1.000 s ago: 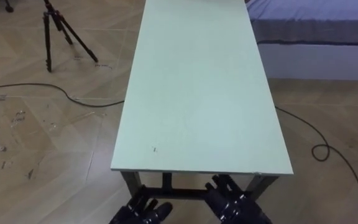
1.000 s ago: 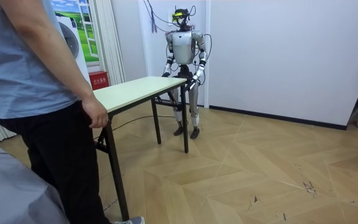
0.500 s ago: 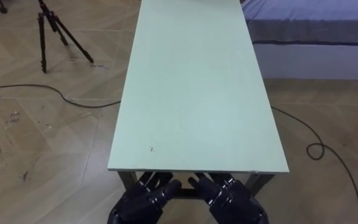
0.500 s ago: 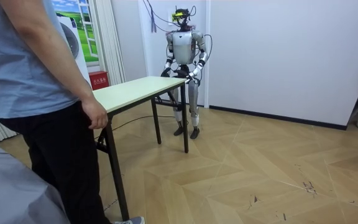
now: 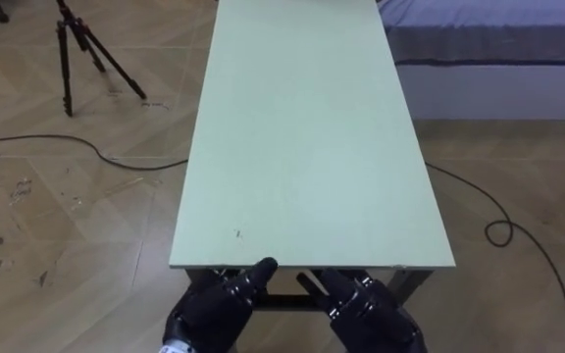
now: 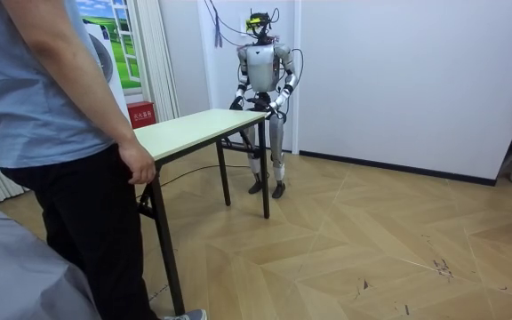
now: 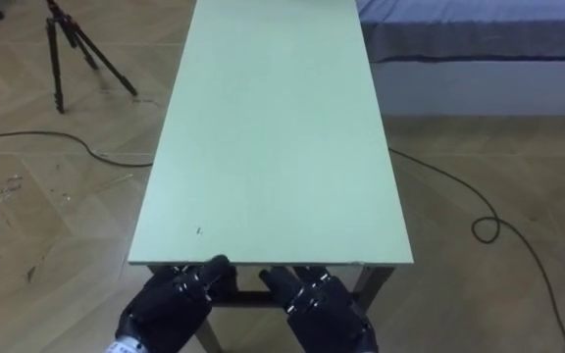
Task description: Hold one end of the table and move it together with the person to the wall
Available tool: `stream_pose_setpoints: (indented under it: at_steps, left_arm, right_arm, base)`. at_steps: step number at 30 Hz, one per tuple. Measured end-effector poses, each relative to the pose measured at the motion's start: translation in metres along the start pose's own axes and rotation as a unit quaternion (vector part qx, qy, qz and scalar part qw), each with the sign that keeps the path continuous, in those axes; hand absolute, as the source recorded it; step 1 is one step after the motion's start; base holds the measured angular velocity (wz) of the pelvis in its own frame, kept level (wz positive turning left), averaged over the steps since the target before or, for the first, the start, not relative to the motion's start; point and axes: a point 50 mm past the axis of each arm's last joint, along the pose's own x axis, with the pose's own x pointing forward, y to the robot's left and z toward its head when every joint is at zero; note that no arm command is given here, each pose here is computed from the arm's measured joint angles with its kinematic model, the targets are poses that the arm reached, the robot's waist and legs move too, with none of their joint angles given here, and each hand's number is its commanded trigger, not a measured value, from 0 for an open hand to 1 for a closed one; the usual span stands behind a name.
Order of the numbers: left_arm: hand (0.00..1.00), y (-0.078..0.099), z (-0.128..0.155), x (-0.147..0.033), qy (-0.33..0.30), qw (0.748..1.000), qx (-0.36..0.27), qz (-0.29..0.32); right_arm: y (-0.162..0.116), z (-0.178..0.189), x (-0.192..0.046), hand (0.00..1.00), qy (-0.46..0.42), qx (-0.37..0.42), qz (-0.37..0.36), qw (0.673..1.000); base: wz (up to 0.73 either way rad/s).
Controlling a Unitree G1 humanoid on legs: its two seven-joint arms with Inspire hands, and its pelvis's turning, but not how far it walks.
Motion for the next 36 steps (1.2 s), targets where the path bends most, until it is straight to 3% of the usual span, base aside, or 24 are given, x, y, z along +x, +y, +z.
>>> stream_pose_setpoints:
  at_steps: [15, 26, 36]
  left_arm:
    - [0.0, 0.0, 0.001, 0.004, -0.003, 0.995, -0.093, 0.028]
    - [0.0, 0.0, 0.0, 0.006, -0.002, 0.994, -0.104, 0.044]
    - [0.0, 0.001, 0.001, 0.006, -0.001, 0.993, -0.105, 0.052]
  right_arm:
    - [-0.001, 0.005, 0.002, 0.0, -0.034, 0.076, -0.033, 0.996]
    - [-0.005, 0.023, 0.003, 0.0, -0.105, 0.148, -0.067, 0.981]
    - [-0.006, 0.029, 0.004, 0.0, -0.124, 0.16, -0.085, 0.976]
  base:
    - [-0.02]
    - [0.0]
    - [0.0]
